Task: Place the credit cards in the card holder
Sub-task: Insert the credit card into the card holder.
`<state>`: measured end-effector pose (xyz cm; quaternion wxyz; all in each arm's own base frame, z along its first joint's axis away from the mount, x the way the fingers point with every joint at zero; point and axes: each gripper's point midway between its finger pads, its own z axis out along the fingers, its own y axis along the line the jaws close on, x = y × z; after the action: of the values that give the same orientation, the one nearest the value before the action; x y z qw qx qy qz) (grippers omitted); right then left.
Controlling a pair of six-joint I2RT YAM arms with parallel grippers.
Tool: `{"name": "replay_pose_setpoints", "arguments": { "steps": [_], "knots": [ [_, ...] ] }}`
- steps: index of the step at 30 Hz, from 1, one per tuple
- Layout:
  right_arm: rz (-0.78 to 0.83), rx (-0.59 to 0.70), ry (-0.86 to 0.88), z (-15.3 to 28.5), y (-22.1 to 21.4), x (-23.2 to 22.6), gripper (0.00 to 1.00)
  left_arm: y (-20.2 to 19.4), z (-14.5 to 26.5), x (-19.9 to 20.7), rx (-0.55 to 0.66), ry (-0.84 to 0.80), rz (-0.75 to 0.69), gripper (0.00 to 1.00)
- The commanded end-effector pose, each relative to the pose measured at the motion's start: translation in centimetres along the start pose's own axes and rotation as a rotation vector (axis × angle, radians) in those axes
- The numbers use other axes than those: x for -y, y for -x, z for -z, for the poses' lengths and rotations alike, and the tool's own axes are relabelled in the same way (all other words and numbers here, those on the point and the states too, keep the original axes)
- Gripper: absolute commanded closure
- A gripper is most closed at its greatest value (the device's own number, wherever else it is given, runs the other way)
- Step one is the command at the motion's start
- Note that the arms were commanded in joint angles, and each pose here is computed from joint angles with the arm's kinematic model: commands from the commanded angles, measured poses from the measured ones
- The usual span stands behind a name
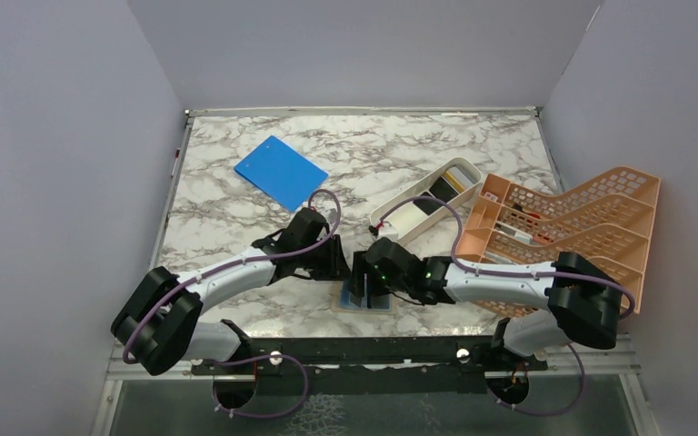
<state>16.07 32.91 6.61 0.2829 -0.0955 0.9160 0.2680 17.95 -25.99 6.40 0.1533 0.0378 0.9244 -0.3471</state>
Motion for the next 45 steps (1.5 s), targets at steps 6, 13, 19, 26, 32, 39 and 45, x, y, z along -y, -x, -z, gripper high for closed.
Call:
{"name": "replay_pose_setpoints", "arguments": {
  "steps": [6, 13, 19, 26, 32, 39, 45],
  "knots": [
    [0.006, 0.016, 0.030, -0.2, 1.2, -1.5, 0.33, 0.9, -0.1, 0.6, 0.028, -0.001, -0.011, 0.68],
    [0.033, 0.012, -0.117, -0.2, 0.7, 1.6, 0.46, 0.7, 0.0, 0.5, 0.029, -0.001, -0.010, 0.68],
    [0.042, 0.047, -0.232, 2.4, 1.1, 4.6, 0.50, 0.5, -0.2, 0.1, 0.025, 0.013, -0.005, 0.69],
    [0.015, 0.055, -0.308, 4.9, 0.1, 7.6, 0.51, 0.6, -0.3, -1.8, 0.056, 0.093, -0.011, 0.69],
    [0.008, 0.078, -0.375, 6.1, -0.1, 9.7, 0.51, 0.4, -0.2, -1.7, 0.067, 0.070, 0.000, 0.71],
    [0.091, 0.146, -0.219, 7.0, 3.1, 6.1, 0.44, 1.4, 0.5, 0.0, 0.099, 0.010, -0.044, 0.64],
    [0.220, 0.220, -0.189, 7.9, 8.4, 5.1, 0.42, 2.4, 1.5, 0.6, 0.153, 0.005, -0.091, 0.64]
  ]
}}
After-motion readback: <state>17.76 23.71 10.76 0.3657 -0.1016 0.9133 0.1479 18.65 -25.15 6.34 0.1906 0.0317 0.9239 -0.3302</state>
